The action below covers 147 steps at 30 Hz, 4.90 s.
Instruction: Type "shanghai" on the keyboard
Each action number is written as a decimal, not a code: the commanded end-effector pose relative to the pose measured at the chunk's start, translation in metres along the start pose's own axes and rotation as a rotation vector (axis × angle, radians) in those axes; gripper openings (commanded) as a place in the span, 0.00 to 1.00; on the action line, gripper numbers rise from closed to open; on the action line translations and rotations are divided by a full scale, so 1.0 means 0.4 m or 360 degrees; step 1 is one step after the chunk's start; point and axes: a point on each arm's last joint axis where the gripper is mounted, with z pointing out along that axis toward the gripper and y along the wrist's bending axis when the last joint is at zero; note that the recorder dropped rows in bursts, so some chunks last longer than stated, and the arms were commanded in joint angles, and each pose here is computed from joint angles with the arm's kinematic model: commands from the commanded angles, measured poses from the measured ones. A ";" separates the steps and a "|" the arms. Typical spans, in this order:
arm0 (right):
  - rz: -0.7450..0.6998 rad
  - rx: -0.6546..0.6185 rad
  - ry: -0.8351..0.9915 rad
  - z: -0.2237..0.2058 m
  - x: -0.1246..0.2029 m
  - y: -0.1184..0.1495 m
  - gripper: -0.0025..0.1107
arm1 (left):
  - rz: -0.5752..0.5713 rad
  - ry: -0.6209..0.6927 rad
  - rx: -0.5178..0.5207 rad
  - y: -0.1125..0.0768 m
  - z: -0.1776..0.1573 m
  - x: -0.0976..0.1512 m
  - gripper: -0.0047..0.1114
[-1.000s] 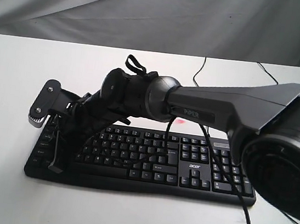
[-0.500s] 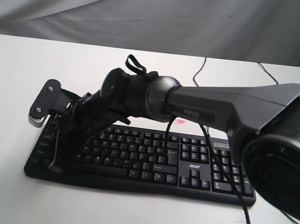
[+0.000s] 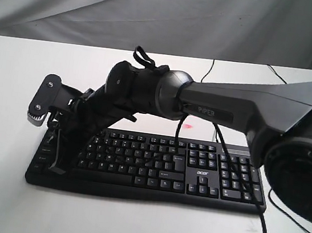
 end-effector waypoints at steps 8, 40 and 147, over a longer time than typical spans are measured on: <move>-0.0073 -0.0163 0.0064 -0.053 0.025 -0.021 0.02 | -0.0005 0.0008 0.0007 -0.001 0.001 0.004 0.05; 0.0018 0.0039 -0.0044 -0.237 0.214 -0.053 0.02 | -0.0005 0.0008 0.0007 -0.001 0.001 0.004 0.05; 0.0082 -0.0046 0.0027 -0.187 0.255 -0.070 0.02 | -0.0005 0.0008 0.0007 -0.001 0.001 0.004 0.05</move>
